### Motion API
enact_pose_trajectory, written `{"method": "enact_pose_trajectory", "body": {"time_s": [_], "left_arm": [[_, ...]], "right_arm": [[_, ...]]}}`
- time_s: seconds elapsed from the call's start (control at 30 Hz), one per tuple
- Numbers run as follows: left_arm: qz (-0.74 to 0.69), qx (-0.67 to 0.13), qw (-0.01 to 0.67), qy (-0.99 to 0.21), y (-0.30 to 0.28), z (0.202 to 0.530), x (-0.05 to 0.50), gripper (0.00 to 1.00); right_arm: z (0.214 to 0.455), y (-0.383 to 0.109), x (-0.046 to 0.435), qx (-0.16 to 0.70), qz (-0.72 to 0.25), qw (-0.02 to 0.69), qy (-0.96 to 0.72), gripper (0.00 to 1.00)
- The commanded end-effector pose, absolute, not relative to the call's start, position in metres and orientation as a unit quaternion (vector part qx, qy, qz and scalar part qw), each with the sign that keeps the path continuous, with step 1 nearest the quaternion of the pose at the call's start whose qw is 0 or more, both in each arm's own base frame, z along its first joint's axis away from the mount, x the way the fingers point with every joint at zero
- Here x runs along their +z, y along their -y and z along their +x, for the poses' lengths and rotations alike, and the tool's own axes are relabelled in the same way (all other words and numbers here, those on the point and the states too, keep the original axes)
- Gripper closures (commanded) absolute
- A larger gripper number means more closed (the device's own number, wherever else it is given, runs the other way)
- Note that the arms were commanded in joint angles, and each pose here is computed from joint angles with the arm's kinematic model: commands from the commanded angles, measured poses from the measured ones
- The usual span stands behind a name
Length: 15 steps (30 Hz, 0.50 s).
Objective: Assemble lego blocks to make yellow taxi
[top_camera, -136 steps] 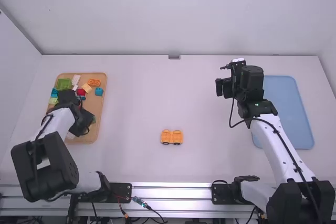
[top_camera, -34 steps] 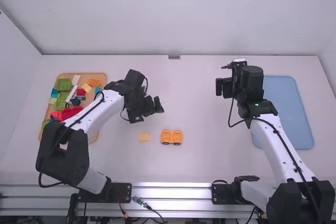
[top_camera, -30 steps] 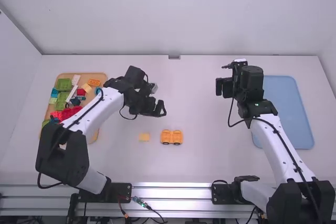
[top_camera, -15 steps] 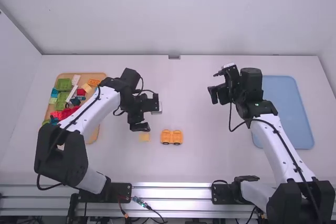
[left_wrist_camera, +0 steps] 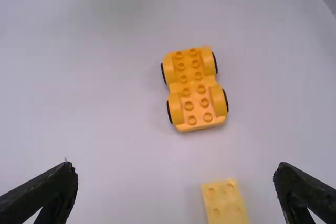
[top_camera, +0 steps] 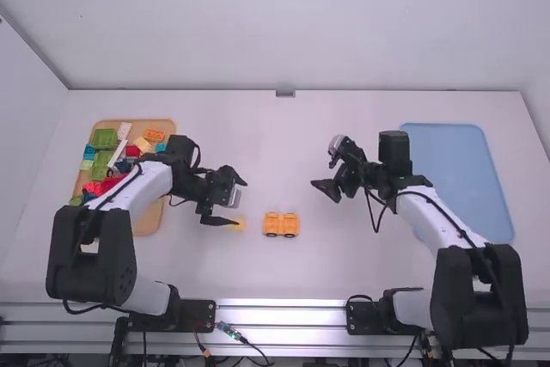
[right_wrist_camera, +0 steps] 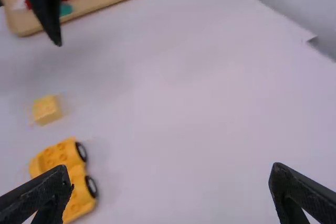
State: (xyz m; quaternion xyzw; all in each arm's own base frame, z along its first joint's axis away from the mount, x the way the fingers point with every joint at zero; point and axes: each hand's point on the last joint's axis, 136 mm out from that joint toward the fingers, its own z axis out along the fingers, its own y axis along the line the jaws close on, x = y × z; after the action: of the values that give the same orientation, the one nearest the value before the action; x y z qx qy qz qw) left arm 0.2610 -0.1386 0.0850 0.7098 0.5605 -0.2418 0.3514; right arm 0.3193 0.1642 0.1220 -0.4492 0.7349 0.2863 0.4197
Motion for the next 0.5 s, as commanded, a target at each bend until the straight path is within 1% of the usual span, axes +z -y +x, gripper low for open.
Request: {"method": "enact_pose_trajectory", "body": {"time_s": [0.0, 0.1, 0.3, 0.47], "left_arm": [[0.676, -0.269, 0.359, -0.585, 0.144, 0.255, 0.080, 0.01], [0.654, -0.261, 0.371, -0.605, 0.142, 0.260, 0.067, 0.01], [0.652, -0.262, 0.368, -0.609, 0.142, 0.249, 0.046, 0.01], [0.646, -0.260, 0.363, -0.619, 0.137, 0.240, 0.024, 0.01]], "right_arm": [[0.295, -0.177, 0.108, 0.342, -0.488, 0.413, -0.689, 0.01], [0.275, -0.184, 0.087, 0.364, -0.522, 0.409, -0.654, 0.01], [0.253, -0.201, 0.066, 0.372, -0.561, 0.402, -0.620, 0.01], [0.232, -0.218, 0.037, 0.341, -0.594, 0.367, -0.629, 0.01]]}}
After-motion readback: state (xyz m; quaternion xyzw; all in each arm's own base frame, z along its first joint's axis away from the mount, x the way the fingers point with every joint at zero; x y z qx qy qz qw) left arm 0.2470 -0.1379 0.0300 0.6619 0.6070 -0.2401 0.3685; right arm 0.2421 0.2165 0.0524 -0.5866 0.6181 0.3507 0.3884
